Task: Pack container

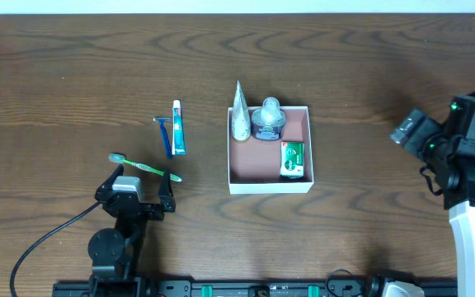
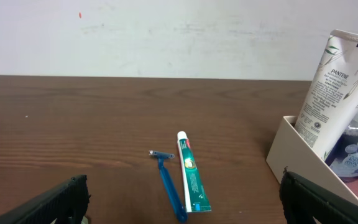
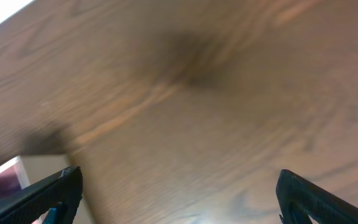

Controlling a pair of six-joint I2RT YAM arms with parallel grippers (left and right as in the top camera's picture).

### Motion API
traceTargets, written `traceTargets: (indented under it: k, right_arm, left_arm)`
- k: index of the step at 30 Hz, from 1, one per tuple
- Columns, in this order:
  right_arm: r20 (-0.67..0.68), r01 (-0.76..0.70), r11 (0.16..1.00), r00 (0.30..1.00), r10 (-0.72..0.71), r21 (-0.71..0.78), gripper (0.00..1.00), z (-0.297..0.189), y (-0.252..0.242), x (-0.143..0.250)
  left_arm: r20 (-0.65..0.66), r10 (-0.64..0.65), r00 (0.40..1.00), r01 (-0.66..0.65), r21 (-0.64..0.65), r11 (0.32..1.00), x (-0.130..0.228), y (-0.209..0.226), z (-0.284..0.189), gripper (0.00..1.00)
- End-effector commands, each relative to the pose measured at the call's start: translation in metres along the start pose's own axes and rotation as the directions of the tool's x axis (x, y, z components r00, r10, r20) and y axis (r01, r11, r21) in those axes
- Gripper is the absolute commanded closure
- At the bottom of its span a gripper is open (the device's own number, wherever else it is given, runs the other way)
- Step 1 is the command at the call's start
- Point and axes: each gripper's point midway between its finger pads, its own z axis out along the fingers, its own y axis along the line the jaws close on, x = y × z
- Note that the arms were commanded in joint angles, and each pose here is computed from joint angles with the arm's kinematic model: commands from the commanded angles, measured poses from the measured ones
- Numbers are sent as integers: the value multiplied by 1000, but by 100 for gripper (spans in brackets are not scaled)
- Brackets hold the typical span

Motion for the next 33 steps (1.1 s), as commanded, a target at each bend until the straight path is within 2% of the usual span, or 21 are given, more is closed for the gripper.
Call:
traceTargets:
  k: [1, 4, 10, 14, 17, 21, 26, 33]
  right_arm:
    - [9, -31, 998, 999, 31, 56, 1, 2, -12, -6]
    - [2, -30, 998, 1000, 30, 60, 1, 4, -12, -5]
    - [1, -30, 998, 1000, 30, 61, 1, 4, -12, -4]
    - [1, -30, 998, 1000, 30, 60, 1, 4, -12, -4]
    - [1, -30, 998, 1000, 30, 60, 1, 4, -12, -4]
    - [1, -30, 998, 1000, 30, 60, 1, 4, -12, -4]
    - [1, -30, 998, 1000, 30, 60, 1, 4, -12, -4]
    - [1, -30, 998, 1000, 30, 60, 1, 4, -12, -4]
  left_arm:
    - [-36, 2, 999, -2, -1, 1000, 16, 2, 2, 2]
    - [-39, -8, 999, 8, -1, 1000, 17, 1, 2, 2]
    - [-81, -228, 970, 227, -24, 974, -2, -1, -10, 2]
    - [-170, -281, 945, 259, -140, 956, -18, 10, -22, 2]
    - [-301, -303, 904, 244, -218, 945, -24, 15, -22, 2]
    - [-507, -333, 795, 213, -280, 936, -29, 14, -9, 2]
    - [-686, -364, 630, 176, -331, 927, -28, 13, 13, 2]
    - [-836, -395, 381, 199, -343, 918, 29, 0, 32, 2]
